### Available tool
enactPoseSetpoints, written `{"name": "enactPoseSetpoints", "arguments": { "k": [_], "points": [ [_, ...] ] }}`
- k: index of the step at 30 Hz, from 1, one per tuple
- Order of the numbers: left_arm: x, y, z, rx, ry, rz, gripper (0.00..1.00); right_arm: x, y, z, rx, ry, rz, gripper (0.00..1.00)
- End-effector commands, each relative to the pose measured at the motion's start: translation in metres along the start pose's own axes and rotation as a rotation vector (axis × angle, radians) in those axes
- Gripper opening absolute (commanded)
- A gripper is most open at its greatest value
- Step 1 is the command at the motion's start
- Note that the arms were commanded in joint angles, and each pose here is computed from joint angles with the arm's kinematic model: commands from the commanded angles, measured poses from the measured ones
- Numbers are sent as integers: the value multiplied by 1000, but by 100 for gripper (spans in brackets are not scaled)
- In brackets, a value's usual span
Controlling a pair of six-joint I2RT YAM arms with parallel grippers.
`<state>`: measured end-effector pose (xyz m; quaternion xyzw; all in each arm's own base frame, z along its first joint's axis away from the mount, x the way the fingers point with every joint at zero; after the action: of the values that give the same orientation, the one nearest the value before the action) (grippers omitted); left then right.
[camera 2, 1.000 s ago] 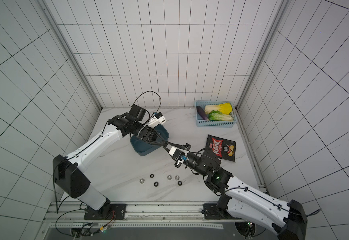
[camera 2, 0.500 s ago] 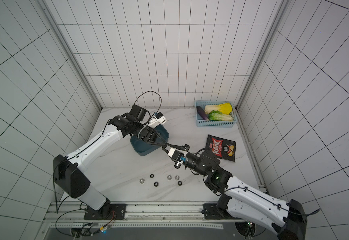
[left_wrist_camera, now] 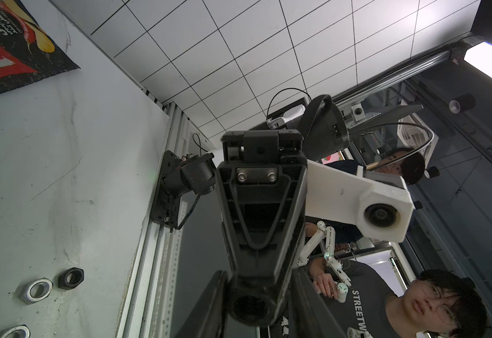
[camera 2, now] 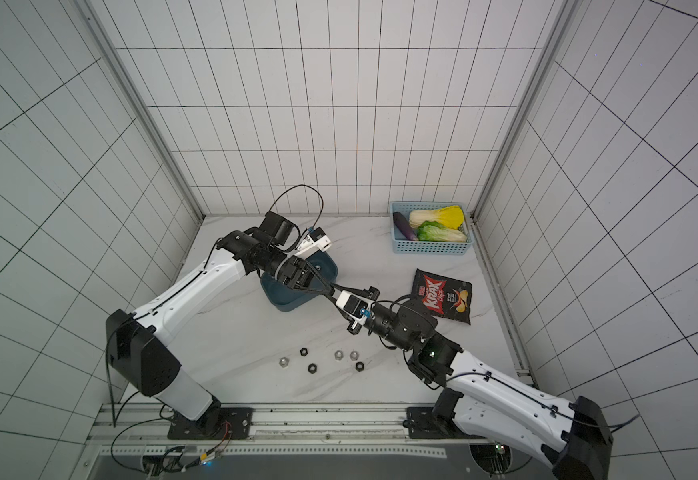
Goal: Put the nuts on the desktop into the storage box
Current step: Pick up the nut from the center of the board, then place the nut in the storage box.
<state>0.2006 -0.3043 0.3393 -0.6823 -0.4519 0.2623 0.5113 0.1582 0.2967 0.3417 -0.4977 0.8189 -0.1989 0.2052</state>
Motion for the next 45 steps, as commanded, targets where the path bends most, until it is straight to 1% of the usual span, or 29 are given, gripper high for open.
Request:
{"name": "enactPoseSetpoints", "arguments": {
  "k": [1,2,7,12,14,15,16,17,19,21,24,26,28,31,34,37,42,45],
  "points": [
    [-1,-16,1,-65,9,24,21,2,3,14,-23,34,-6,14],
    [-1,-16,0,-67,9,22,18,2,5,14,-23,29,-18,15],
    [-1,-14,-3,-74,5,-4,15,5,14,11,-7,7,-69,23],
    [0,-4,-6,-74,-4,-60,14,8,14,14,8,28,-69,38],
    [4,3,-10,-75,-18,-108,14,10,14,18,5,51,-61,48],
    [7,8,-12,-76,-29,-137,14,11,14,22,0,70,-56,57],
    [12,14,-15,-75,-43,-170,14,12,14,28,-6,96,-52,62],
    [16,20,-18,-75,-56,-195,14,13,14,35,-14,129,-49,65],
    [30,33,-25,-67,-91,-248,14,14,14,49,-47,193,-38,75],
    [43,54,-30,-63,-123,-335,14,16,15,64,-77,249,-24,82],
    [68,96,-38,-61,-172,-520,14,17,21,92,-119,375,-33,85],
    [87,130,-41,-62,-193,-689,14,17,26,110,-148,467,-46,86],
    [112,171,-41,-52,-189,-912,14,16,33,130,-174,560,-58,85],
    [147,223,-40,-3,-196,-1151,14,14,42,150,-211,652,-77,85],
    [172,254,-40,31,-202,-1295,13,11,52,164,-229,701,-109,85],
    [190,276,-40,46,-210,-1413,14,7,55,171,-247,719,-103,85],
    [197,311,-33,120,-155,-1477,17,2,56,183,-261,764,-87,85],
    [200,323,-25,155,-135,-1504,18,1,59,188,-253,787,-91,85]
  ]
}}
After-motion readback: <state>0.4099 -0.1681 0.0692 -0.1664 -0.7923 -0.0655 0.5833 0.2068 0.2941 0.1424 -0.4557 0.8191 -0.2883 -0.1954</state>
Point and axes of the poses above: each gripper's point midway between its finger pads, its own x axis back along the fingers, its own y axis along the line the jaws close on, z = x × y, the point moved 1 cm from there along x, back along the fingers, and after that the axes turned 8 degrees about x, right-handed, at the moved point
